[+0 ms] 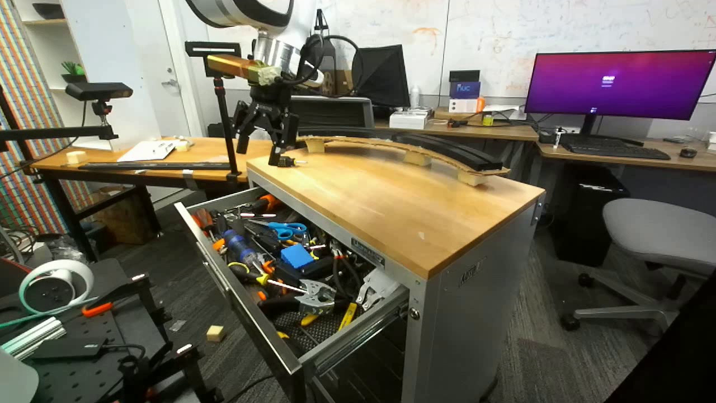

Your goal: Put the screwdriver inside the open drawer then close the drawer

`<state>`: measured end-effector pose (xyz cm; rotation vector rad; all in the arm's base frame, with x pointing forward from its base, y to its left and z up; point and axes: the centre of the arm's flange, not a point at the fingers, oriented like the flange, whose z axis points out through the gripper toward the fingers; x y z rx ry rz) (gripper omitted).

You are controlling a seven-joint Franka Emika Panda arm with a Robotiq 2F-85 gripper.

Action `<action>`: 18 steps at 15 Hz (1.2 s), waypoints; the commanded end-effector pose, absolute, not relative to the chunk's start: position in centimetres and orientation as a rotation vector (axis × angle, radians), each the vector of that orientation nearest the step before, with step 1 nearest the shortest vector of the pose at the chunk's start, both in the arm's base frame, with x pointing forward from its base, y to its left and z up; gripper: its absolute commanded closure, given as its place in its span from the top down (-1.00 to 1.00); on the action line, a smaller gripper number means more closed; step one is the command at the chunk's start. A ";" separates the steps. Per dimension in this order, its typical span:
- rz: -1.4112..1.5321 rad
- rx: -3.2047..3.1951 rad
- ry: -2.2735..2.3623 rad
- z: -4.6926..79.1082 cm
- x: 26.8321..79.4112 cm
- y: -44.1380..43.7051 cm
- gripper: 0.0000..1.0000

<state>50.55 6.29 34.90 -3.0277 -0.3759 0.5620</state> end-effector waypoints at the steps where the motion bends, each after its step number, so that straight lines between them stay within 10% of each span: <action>1: 0.533 -3.027 -0.396 34.1 52.7 12.1 1.00; 18: -0.047 -2.920 -0.388 29.6 55.6 19.9 1.00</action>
